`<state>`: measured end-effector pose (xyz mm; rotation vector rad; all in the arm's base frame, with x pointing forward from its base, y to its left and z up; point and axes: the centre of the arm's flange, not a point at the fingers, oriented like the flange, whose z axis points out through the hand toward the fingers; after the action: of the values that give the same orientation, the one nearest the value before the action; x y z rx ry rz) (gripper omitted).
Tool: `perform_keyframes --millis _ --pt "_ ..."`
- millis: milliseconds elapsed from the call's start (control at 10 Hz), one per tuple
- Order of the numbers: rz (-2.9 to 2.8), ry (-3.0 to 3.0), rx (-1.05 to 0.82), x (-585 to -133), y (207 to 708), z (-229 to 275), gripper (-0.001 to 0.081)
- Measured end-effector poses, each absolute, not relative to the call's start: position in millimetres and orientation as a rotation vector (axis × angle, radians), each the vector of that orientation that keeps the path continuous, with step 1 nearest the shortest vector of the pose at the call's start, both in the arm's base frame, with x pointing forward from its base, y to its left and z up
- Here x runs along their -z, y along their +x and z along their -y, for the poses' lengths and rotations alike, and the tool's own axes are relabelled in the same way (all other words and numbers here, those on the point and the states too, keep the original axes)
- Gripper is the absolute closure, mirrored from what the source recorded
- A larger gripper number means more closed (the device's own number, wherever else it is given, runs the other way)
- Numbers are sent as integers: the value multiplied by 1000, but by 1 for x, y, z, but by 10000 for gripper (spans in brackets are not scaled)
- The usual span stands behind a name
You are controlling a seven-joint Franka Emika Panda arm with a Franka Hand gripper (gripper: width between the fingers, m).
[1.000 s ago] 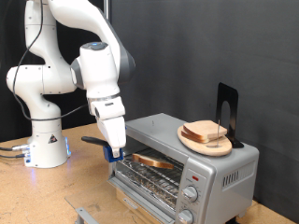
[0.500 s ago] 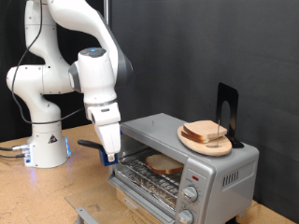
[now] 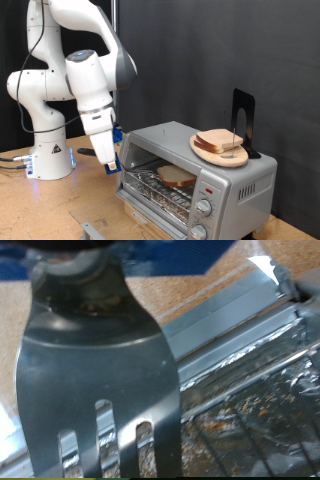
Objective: Make a piece of toast with the oven
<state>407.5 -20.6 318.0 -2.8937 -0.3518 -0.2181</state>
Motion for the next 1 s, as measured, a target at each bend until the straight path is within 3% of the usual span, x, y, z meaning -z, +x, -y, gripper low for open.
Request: perform_keyframes --millis 600,1000 --pt "206 -2843 245 -321 387 51 337" --pt "180 -2693 352 -358 372 78 337"
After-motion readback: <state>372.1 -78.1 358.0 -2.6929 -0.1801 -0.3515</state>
